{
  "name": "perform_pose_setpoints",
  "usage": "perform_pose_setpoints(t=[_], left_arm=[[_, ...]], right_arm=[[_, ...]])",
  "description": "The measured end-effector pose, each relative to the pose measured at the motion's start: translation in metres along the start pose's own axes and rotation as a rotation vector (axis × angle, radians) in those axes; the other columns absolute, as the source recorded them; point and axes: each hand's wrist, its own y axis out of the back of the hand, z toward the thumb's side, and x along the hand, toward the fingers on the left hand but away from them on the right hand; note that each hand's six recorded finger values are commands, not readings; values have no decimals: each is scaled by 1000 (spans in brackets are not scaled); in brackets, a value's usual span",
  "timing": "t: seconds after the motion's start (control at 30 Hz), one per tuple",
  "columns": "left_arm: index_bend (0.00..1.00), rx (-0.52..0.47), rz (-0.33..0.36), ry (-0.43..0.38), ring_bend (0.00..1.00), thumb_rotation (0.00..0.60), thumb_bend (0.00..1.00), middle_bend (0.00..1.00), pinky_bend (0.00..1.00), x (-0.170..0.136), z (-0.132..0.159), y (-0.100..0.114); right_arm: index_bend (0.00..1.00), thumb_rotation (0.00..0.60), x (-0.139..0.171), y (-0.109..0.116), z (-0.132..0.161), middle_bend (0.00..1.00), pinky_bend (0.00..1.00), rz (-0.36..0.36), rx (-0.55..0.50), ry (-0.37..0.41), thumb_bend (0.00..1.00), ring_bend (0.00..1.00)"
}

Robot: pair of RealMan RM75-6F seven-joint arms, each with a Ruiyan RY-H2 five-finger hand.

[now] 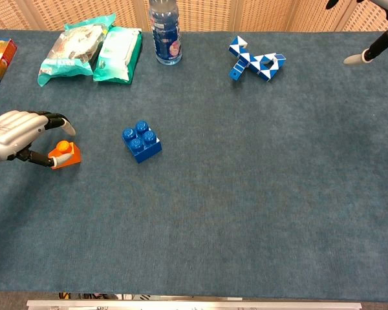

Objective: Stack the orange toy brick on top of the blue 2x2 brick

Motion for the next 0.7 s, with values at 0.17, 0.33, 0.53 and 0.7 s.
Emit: perform_pose_setpoints(t=[0.17,0.33,0.53,0.7], left_arm=[[224,22,-12,21,168,351,284,187,187,-5,-2,-1],[230,5,-7,52,168,365,284,187,188,-7,-5,-2],[258,-28,-10,77,168,365,284,187,193,-9,-8,-5],[259,-53,-4,79,168,433,284,187,202,-9,-5,-7]], right_arm=[[109,600,0,-1,0,254,232,4,-1,4,83,144],[109,600,1,-2,0,254,232,13,-5,8,83,144],[109,600,3,-1,-1,254,232,10,-11,9,83,144],[109,600,4,-1,-2,255,232,8,-14,10,82,144]])
